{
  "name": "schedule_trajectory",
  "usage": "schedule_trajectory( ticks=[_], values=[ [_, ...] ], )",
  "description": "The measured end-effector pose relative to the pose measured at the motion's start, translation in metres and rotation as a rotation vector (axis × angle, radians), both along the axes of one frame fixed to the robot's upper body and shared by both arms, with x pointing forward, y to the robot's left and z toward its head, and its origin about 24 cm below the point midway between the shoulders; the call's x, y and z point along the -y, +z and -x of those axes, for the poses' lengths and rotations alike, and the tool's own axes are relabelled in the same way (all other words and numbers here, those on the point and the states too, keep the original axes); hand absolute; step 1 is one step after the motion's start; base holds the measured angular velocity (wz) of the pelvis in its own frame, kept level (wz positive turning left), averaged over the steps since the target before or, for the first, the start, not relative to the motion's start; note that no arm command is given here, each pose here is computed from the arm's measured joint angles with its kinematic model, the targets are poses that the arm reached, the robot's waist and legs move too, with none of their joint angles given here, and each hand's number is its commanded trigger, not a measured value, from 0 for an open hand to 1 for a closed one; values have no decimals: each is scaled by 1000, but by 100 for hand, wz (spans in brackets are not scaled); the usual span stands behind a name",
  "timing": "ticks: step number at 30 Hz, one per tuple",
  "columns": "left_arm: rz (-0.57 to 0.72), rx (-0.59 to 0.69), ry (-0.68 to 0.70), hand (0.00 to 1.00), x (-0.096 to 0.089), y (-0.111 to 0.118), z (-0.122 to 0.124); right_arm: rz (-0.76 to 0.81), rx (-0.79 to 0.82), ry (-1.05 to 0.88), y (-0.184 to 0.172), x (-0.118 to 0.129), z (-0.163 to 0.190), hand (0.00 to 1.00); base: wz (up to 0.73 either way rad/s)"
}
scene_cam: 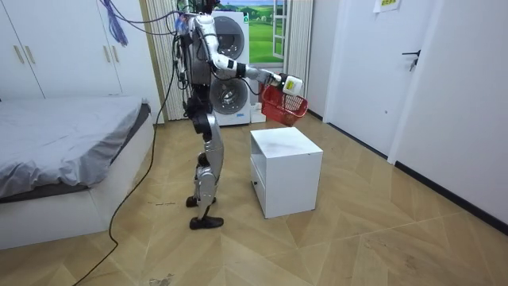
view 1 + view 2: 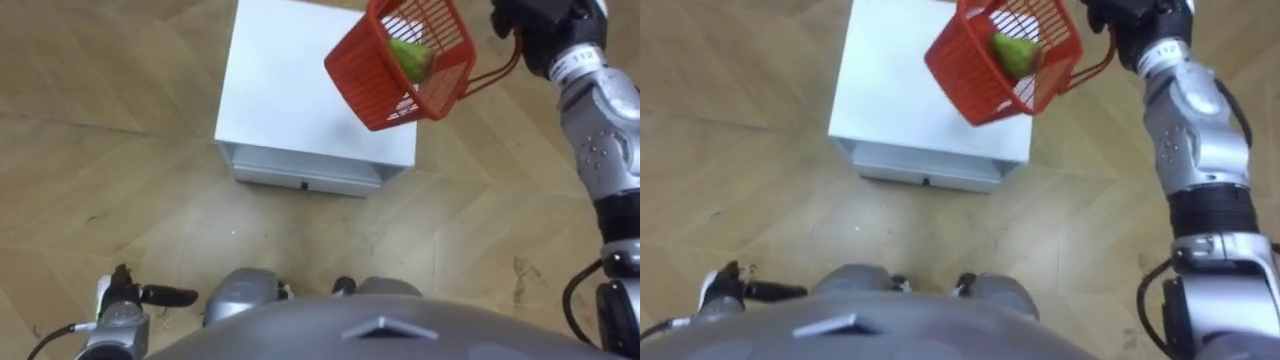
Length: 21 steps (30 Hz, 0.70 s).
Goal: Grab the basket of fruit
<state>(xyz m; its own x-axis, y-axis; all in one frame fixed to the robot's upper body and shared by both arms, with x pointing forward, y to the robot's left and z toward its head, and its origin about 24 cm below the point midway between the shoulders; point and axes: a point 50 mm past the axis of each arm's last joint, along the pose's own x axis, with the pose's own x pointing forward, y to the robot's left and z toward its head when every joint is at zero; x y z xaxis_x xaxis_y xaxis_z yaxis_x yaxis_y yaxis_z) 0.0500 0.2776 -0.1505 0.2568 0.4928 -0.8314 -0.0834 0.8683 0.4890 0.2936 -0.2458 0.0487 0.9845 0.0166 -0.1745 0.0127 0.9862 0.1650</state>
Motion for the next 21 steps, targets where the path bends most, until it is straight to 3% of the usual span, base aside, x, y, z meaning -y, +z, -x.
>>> schedule_trajectory(
  ticks=[3, 6, 16, 21],
  values=[
    [1, -7, -6, 0, -1, 0, 2, 11, 7, -4, 1, -3, 0, 100, 38],
    [13, 27, -96, 0, 4, 3, -18, 26, 12, -69, 5, 11, 2, 100, 54],
    [38, -15, -56, 0, 9, -1, -10, 32, 40, 9, 10, -6, 0, 100, -7],
    [29, -80, -107, 0, 8, -2, 2, 42, -17, -7, 1, 2, 2, 100, -1]
  ],
)
